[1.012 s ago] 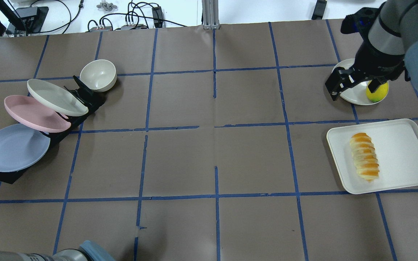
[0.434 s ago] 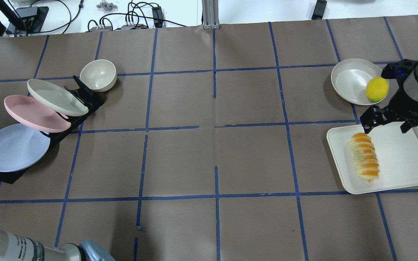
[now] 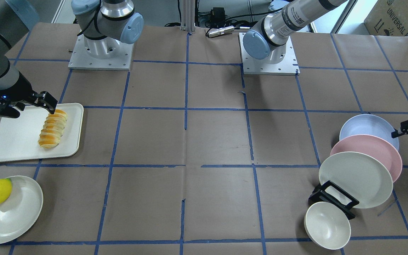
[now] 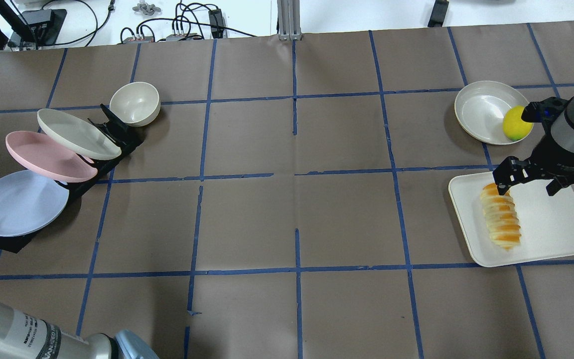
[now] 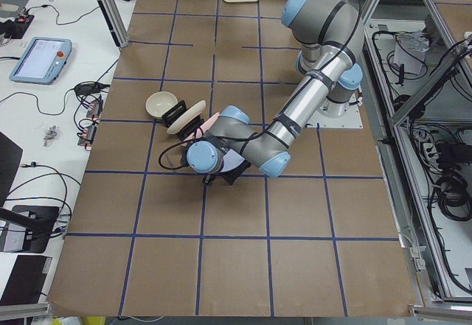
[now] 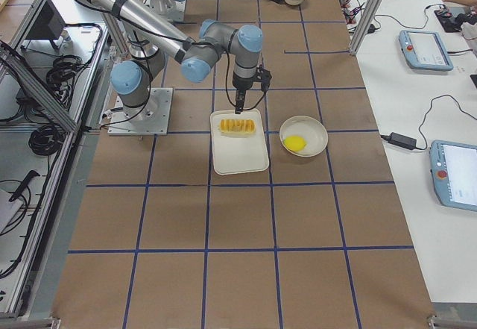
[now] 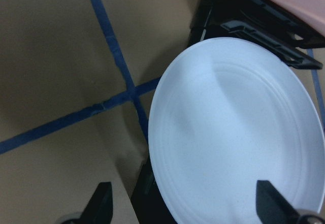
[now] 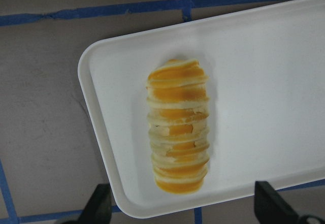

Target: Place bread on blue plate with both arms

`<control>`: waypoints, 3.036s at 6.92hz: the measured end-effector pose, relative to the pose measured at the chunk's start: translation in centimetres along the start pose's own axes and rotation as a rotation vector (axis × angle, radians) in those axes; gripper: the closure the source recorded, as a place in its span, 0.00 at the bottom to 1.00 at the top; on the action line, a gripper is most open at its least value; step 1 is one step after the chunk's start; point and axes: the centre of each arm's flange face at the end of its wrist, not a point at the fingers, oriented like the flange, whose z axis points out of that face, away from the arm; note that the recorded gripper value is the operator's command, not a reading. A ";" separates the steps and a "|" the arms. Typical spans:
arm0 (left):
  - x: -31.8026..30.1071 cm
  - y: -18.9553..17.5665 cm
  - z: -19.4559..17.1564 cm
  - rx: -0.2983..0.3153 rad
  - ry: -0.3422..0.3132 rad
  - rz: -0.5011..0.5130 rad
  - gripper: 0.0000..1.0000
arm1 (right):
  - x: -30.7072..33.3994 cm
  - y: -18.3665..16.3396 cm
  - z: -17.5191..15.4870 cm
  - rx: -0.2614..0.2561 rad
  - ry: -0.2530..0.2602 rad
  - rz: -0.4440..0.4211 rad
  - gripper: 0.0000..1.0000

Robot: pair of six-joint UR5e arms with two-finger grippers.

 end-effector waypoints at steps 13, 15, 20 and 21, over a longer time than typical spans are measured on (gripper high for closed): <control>4.0 -3.0 -6.1 -0.004 -0.031 0.030 0.97 | 3.8 1.1 8.0 0.106 -0.061 0.305 0.02; 9.6 -1.6 -10.5 -0.032 -0.029 0.016 0.97 | 2.7 0.8 8.0 0.137 -0.067 0.309 0.02; 29.7 -12.9 -6.5 -0.081 0.010 -0.149 0.97 | 1.4 0.1 10.6 0.197 -0.098 0.292 0.03; 34.8 -16.3 -3.9 -0.079 0.027 -0.217 0.97 | 1.2 0.4 11.3 0.199 -0.094 0.288 0.02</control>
